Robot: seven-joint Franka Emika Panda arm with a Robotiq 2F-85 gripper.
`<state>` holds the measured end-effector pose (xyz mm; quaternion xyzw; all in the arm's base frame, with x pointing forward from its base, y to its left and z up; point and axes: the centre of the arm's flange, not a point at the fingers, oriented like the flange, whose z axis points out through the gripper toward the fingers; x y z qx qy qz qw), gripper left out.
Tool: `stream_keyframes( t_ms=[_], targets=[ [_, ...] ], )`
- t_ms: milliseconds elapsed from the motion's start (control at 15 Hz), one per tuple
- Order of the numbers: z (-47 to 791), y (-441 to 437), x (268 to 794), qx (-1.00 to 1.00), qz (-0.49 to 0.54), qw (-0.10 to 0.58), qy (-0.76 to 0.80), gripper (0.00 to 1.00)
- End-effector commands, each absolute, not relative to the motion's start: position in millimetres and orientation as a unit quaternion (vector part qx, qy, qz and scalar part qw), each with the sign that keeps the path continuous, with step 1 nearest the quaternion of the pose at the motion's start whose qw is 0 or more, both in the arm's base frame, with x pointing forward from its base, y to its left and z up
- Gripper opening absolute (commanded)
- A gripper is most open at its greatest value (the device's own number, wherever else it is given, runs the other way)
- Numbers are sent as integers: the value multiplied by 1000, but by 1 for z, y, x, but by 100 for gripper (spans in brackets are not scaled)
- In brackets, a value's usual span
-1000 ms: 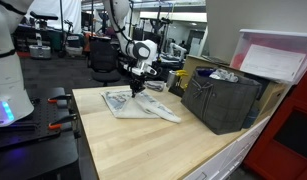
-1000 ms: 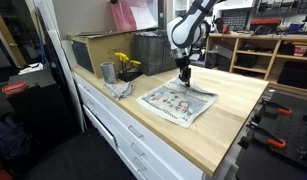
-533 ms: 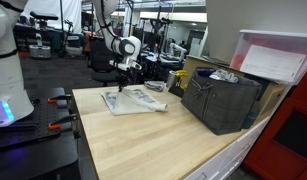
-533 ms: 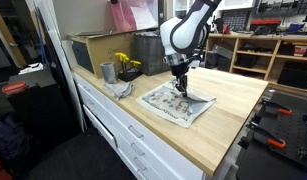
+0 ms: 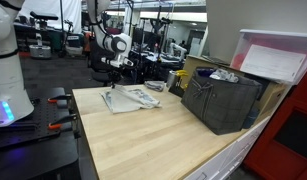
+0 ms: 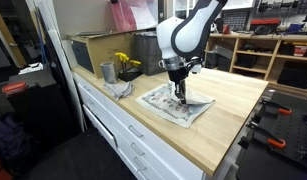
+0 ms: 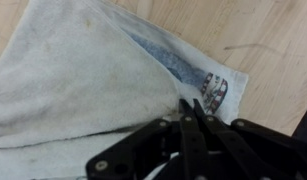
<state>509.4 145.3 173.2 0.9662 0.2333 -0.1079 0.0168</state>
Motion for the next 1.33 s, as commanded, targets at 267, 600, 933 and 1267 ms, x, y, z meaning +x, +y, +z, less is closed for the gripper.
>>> stream_keyframes(
  t_ms=[267, 600, 933, 1267],
  targets=[
    [176, 158, 475, 964, -79, 34, 250, 1],
    [170, 181, 465, 964, -88, 23, 250, 1],
    [175, 201, 465, 964, -80, 18, 253, 36],
    [193, 177, 493, 976, -20, 39, 213, 73]
  ],
)
